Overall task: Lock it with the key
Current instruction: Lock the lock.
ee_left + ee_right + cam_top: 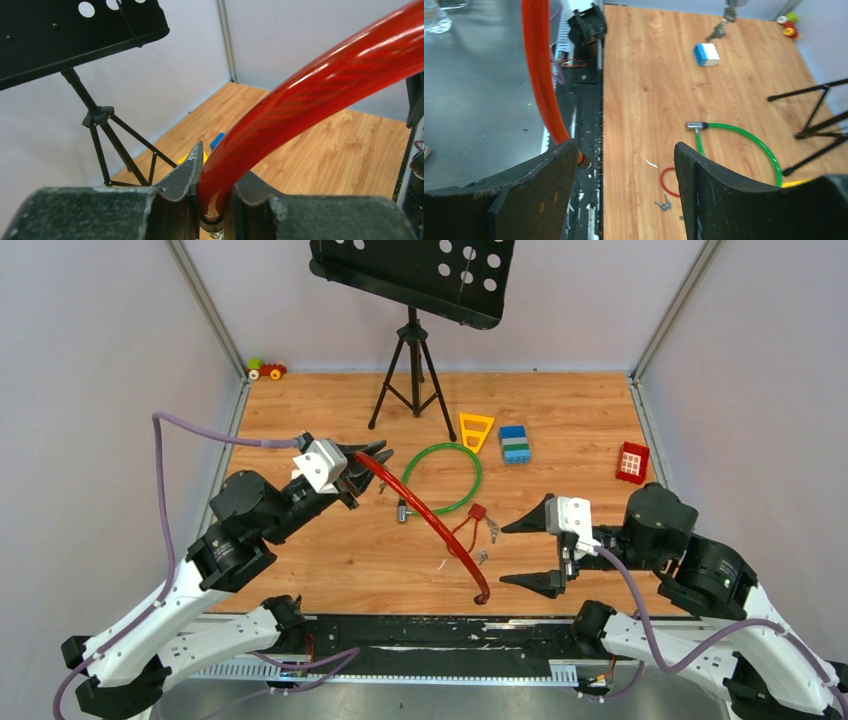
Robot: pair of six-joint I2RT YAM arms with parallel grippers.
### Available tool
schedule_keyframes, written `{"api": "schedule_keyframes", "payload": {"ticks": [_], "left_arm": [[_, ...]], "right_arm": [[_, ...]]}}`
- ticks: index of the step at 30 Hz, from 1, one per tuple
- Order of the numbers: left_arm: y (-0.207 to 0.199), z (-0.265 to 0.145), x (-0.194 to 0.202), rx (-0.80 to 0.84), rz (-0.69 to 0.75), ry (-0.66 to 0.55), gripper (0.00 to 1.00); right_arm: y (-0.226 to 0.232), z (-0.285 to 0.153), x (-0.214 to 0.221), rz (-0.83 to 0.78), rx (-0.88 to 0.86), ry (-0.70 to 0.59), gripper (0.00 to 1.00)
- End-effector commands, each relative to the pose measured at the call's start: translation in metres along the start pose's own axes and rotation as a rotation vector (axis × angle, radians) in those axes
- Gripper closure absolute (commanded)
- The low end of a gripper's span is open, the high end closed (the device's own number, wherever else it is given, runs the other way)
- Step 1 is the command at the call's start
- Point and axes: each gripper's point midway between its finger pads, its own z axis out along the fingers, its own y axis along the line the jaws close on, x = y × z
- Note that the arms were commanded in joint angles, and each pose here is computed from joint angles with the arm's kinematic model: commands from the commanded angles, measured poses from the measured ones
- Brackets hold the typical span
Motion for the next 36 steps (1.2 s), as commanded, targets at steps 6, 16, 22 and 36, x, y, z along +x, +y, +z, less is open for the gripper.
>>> {"api": "schedule_keyframes", "payload": {"ticks": [6,16,22,36], "left_arm": [[0.015,-0.004,-0.044,-0.048,0.012,-0.110,1.00],[0.016,-0.002,-0.045,-0.051,0.005,-0.114,1.00],[0.017,-0.003,-0.045,-0.055,0.004,-0.114,1.00],[0.008,-0.004,-0.051,-0.058,-0.287,-0.244,1.00]], "right_arm": [[0.047,0.013,0.000,0.042,-0.304,-0.065,0.29],[0.030,0.032,0.015,0.127,-0.181,-0.122,0.36],[0.021,0.035,0.021,0.120,-0.128,-0.116,0.61],[-0.071,0.004,-0.125,-0.044,0.332,-0.841,1.00]]}}
